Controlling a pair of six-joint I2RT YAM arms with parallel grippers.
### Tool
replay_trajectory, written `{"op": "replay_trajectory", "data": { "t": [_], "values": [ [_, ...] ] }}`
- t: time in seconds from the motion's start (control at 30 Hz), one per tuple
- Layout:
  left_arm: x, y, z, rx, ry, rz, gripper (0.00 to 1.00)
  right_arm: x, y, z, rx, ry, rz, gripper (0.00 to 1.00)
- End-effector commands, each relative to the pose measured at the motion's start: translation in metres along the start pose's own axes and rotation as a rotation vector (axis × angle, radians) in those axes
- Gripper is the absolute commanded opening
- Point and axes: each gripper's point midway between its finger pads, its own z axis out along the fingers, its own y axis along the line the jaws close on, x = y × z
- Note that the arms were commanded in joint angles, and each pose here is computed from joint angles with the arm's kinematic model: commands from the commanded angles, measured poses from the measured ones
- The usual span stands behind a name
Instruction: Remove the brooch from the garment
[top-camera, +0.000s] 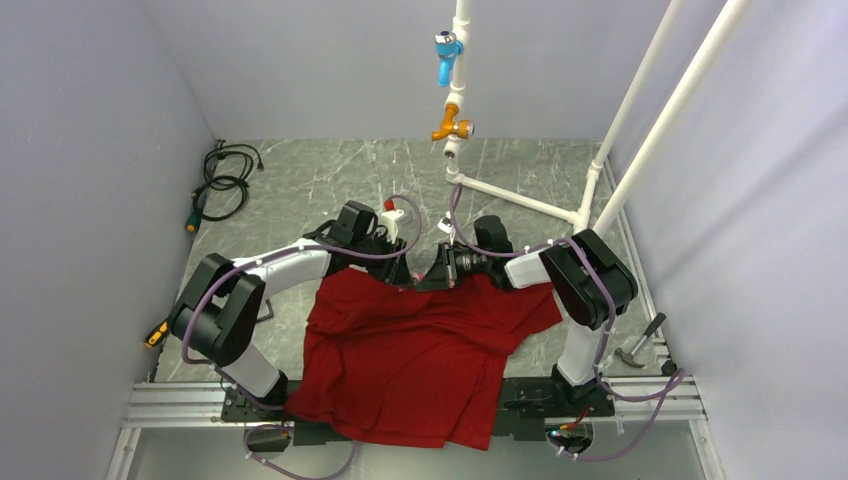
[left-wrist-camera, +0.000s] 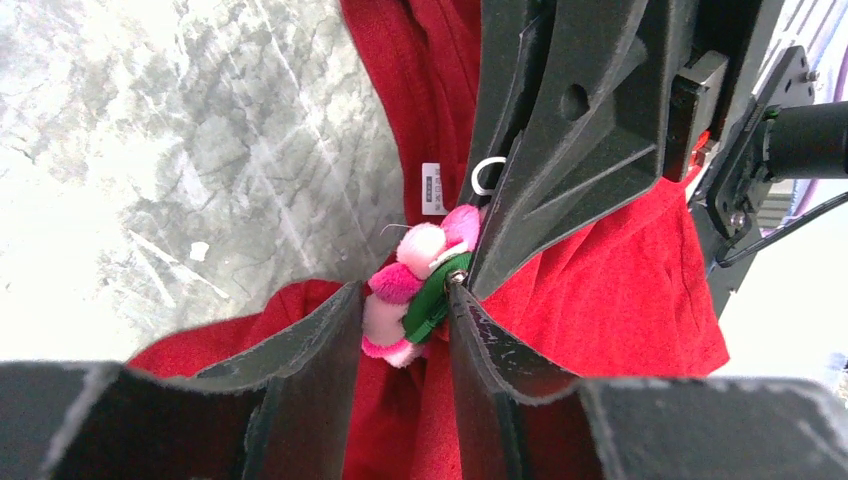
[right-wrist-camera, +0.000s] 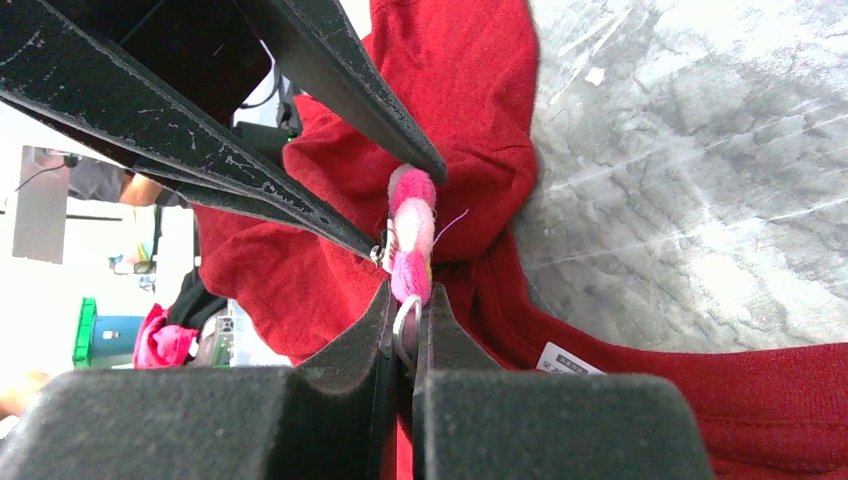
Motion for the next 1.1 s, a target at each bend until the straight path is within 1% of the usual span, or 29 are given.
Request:
{"op": "replay_trajectory", "data": {
  "t": [0.0, 0.23, 0.37, 0.43, 0.6, 0.83, 0.97, 1.07],
  "values": [
    [-0.003, 0.016, -0.005, -0.088, 0.001, 0.048, 0.41, -0.016, 0.020, -0.003, -0.037, -0.025, -0.108, 0.00],
    [-0.004, 0.010, -0.013, -0.060, -0.043, 0.059, 0.41, -0.015, 0.017, -0.003, -0.026, -0.023, -0.109, 0.00],
    [-0.016, -0.010, -0.021, 0.067, -0.138, 0.099, 0.44, -0.015, 0.016, -0.003, -0.020, -0.021, -0.111, 0.00],
    [-0.018, -0.019, -0.025, 0.111, -0.160, 0.132, 0.43, -0.014, 0.015, -0.003, -0.018, -0.020, -0.113, 0.00],
    [-0.015, -0.032, -0.032, 0.199, -0.185, 0.162, 0.41, -0.016, 0.015, -0.003, -0.017, -0.024, -0.133, 0.00],
    [-0.012, -0.026, -0.028, 0.201, -0.174, 0.248, 0.39, -0.018, 0.028, -0.005, -0.075, -0.044, -0.218, 0.00],
    [-0.013, -0.018, -0.023, 0.179, -0.158, 0.262, 0.39, -0.021, 0.033, -0.006, -0.098, -0.050, -0.250, 0.00],
    [-0.018, -0.013, -0.022, 0.170, -0.169, 0.267, 0.39, -0.022, 0.035, -0.006, -0.106, -0.049, -0.265, 0.00]
  ]
}}
